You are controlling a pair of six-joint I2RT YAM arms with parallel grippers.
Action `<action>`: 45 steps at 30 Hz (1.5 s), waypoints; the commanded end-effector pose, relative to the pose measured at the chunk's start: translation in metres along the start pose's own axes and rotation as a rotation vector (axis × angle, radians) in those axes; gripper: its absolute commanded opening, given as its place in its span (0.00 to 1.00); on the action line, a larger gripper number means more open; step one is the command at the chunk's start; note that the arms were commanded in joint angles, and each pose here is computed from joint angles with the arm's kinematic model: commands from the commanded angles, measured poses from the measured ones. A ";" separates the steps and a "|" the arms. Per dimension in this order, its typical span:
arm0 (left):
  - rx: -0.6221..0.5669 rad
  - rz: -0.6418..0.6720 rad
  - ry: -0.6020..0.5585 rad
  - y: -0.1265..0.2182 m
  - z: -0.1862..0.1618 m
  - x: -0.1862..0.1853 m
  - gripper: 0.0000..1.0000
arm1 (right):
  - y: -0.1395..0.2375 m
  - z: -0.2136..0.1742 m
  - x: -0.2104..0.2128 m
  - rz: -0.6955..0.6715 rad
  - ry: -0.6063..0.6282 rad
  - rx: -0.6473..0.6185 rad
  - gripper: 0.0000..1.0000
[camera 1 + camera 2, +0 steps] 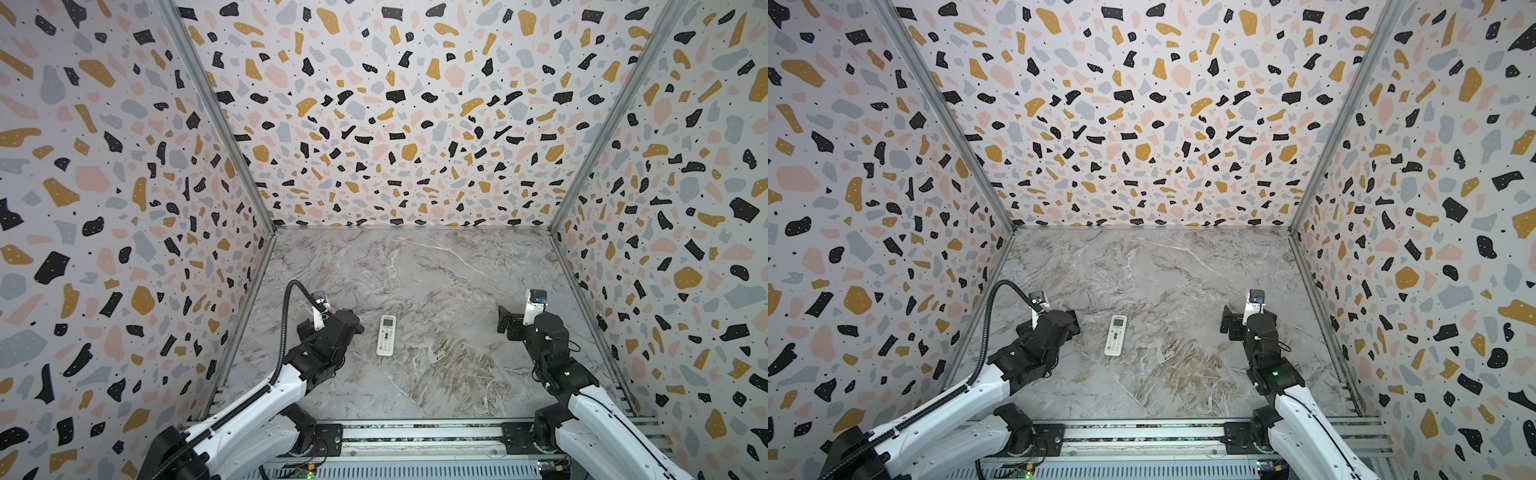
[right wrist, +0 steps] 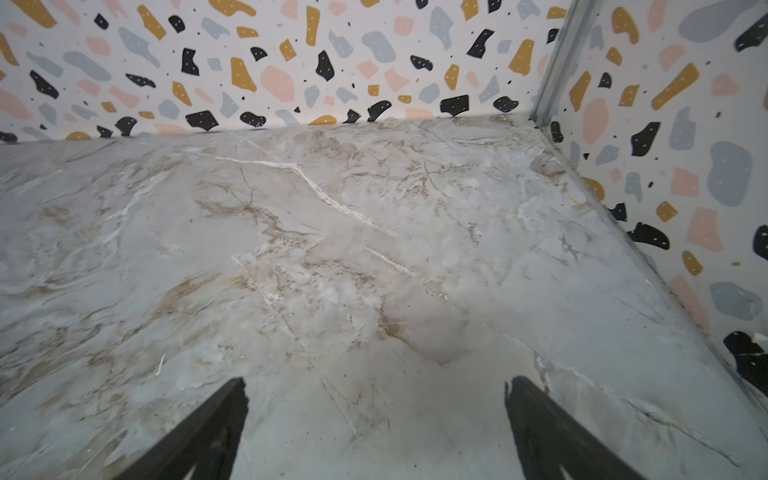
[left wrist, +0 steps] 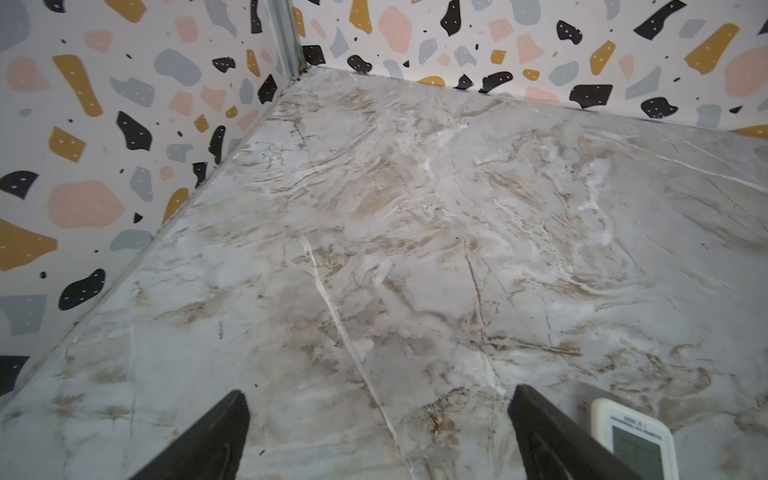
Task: Load the batteries into the remote control
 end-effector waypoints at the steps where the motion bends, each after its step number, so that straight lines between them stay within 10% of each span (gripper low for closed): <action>1: -0.118 0.099 0.085 0.003 0.013 0.021 0.99 | 0.003 0.014 -0.015 -0.089 -0.040 -0.100 0.99; 45: -0.425 0.383 0.021 0.001 -0.001 0.082 1.00 | 0.005 -0.006 -0.020 -0.048 0.196 -0.384 0.99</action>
Point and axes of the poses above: each gripper's point midway between its finger pads, its own y axis back along the fingers, its own x axis along the line the jaws close on, z = x × y, the point moved 2 cm from there along y, back along the fingers, and after that the axes turned 5 degrees about -y, right-handed, at the moved point
